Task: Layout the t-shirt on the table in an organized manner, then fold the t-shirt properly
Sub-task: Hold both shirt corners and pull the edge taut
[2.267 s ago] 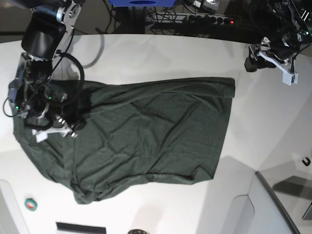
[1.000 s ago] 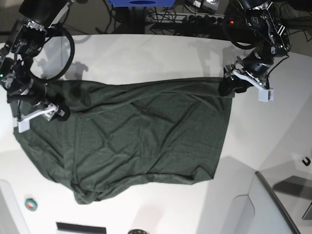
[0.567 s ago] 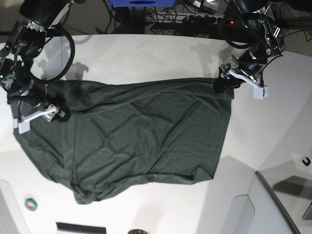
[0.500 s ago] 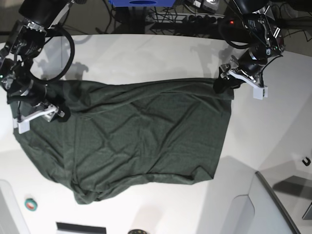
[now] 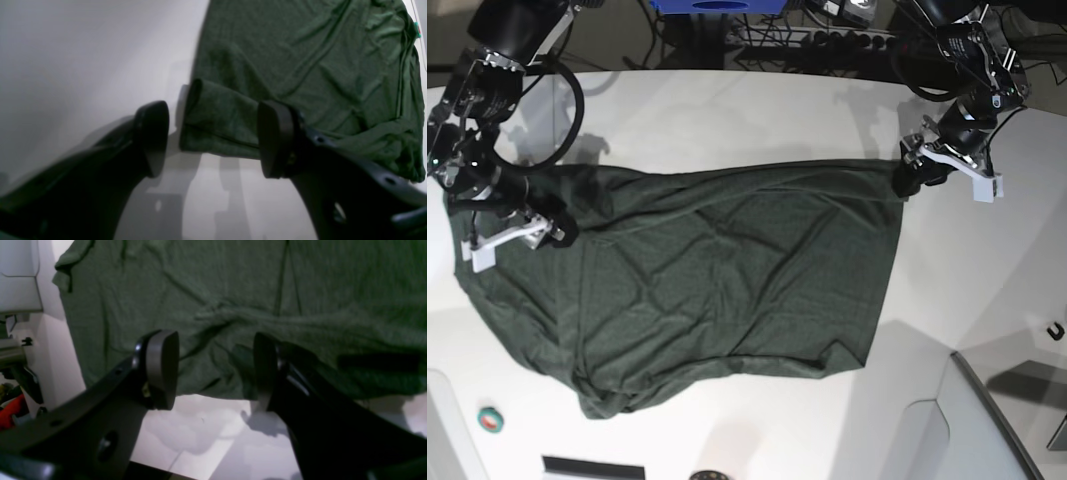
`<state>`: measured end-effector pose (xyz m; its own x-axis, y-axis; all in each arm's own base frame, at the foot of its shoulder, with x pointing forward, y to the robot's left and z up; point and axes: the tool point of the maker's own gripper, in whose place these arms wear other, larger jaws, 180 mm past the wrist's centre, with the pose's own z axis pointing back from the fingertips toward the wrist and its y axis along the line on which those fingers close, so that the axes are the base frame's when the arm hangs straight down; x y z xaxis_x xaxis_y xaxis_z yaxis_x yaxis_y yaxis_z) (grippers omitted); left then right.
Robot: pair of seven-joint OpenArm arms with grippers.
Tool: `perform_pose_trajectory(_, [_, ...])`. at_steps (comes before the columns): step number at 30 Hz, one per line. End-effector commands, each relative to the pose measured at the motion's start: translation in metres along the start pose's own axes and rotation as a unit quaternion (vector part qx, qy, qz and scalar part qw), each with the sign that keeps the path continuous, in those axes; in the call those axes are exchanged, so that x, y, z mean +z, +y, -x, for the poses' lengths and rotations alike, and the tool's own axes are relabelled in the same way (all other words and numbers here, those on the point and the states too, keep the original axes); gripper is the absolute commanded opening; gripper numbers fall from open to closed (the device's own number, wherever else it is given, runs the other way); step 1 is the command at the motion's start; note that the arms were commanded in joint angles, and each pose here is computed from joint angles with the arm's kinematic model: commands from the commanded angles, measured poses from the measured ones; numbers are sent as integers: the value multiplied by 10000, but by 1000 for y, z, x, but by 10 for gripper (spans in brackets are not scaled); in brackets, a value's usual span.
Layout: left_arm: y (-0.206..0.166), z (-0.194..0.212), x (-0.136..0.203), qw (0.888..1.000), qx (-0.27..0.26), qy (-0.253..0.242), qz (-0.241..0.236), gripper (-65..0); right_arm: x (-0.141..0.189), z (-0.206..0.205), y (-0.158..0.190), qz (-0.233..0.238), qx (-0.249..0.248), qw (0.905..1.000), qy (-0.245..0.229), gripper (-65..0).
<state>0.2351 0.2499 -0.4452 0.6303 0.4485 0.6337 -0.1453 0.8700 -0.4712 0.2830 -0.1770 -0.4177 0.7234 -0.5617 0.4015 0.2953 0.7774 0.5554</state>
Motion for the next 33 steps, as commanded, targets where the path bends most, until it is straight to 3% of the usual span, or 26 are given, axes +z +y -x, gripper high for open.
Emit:
perform_pose_trajectory(1, [-2,-18,2,9996,-99,-253,58,-262,2,-13,9,-137,113,9996,-201,-317])
perform_pose_trajectory(16, [-17,-14,-13,9994,-133,-118,282,-262,3,-14,9,-138,110,9996,-211,-317])
perform_pose_trajectory(33, [-12,-15,-13,9998,-13,-127,154,-263,2,-18,11,-160,118,9995,-251,-317])
